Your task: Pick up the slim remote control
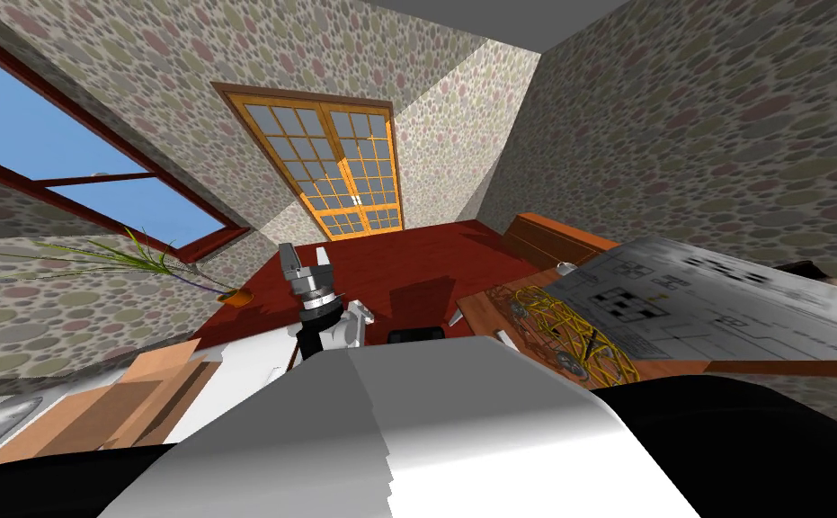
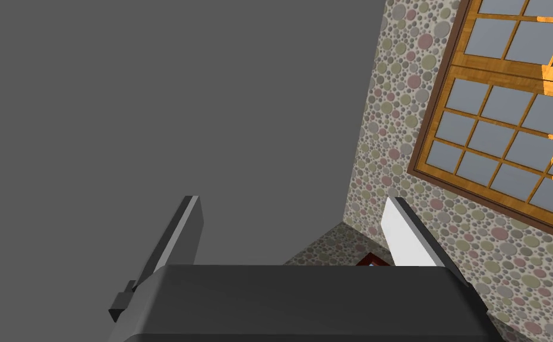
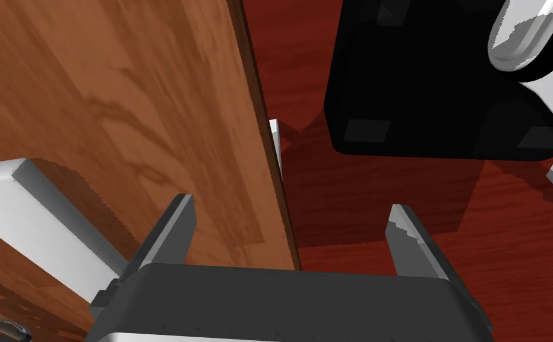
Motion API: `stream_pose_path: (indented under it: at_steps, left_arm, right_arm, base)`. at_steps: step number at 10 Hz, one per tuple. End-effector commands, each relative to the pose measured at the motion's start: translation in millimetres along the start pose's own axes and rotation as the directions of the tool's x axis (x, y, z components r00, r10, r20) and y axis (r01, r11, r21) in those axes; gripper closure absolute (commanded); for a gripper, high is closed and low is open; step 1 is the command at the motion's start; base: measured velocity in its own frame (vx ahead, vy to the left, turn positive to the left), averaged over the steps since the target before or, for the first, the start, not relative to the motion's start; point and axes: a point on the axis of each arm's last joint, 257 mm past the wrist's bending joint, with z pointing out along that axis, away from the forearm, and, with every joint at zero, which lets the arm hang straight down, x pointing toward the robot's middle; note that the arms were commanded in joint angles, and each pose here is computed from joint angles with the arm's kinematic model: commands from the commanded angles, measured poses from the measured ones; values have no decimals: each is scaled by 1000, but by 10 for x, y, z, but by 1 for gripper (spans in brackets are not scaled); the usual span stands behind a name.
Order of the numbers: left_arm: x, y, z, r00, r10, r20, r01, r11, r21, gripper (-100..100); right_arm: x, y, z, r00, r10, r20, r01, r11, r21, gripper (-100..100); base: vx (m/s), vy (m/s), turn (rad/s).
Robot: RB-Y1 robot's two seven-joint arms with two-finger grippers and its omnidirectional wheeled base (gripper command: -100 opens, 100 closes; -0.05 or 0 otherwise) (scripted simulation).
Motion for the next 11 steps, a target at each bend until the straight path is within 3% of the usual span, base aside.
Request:
stream_pose_path:
  at_steps: [1,11]
  left_arm:
    - [0,0,0,1000,0,0,0,1000,0,0]
    - [-1,0,-1,1000,0,0,0,1000,0,0]
  right_arm:
    - [80,-117,-18,1000,2,-25,-2,1000,17,-100]
    - [329,-542,-99,991,13,-134,-1,996,90,-100]
  base:
    - [12,-53,150]
    - [9,-58,119]
